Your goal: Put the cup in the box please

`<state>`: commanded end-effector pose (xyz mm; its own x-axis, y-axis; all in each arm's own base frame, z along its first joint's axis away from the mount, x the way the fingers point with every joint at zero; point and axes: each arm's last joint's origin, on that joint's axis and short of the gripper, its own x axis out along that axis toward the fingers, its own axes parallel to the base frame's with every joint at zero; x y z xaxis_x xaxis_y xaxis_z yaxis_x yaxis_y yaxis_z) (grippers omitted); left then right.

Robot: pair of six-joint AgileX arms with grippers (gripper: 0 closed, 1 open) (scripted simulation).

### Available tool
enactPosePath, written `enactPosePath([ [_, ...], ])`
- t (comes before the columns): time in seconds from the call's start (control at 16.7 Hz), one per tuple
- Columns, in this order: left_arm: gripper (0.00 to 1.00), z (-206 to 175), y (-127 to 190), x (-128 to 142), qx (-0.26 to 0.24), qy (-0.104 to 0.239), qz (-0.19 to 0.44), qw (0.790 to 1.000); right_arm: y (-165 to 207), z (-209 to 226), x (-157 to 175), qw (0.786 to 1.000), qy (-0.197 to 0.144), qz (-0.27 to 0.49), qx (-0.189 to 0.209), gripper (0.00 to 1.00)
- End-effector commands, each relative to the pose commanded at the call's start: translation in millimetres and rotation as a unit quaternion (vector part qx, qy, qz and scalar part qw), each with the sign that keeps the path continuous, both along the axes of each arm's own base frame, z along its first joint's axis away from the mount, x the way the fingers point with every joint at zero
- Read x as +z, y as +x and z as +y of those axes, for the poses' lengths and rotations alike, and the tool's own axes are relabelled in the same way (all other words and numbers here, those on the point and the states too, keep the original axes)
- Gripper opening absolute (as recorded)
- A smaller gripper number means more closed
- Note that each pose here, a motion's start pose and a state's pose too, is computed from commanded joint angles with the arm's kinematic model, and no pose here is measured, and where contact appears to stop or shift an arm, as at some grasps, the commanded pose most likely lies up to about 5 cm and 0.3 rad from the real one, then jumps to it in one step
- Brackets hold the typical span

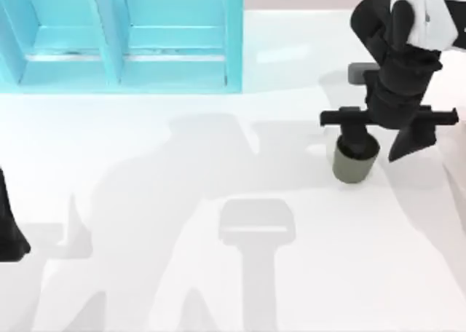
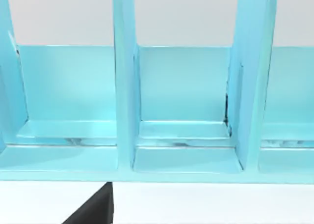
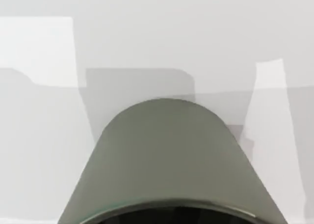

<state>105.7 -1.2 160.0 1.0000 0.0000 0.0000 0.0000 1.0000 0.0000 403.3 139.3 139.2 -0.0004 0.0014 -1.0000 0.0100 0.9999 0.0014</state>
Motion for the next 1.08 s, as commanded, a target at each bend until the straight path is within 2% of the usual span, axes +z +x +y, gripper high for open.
enactPosePath([
  [0.24, 1.0, 0, 0, 0, 0.0, 0.0, 0.0, 1.0, 0, 0, 0, 1.0, 0.0, 0.0, 0.0, 0.02],
  [0.3, 1.0, 0, 0, 0, 0.0, 0.0, 0.0, 1.0, 0, 0, 0, 1.0, 0.0, 0.0, 0.0, 0.0],
  [0.84, 1.0, 0, 0, 0, 0.0, 0.0, 0.0, 1.0, 0, -1, 1, 1.0, 0.001, -0.001, -0.001, 0.0],
  [1.08, 1.0, 0, 0, 0, 0.0, 0.0, 0.0, 1.0, 12, -17, 31, 0.999, 0.018, -0.041, 0.021, 0.0],
])
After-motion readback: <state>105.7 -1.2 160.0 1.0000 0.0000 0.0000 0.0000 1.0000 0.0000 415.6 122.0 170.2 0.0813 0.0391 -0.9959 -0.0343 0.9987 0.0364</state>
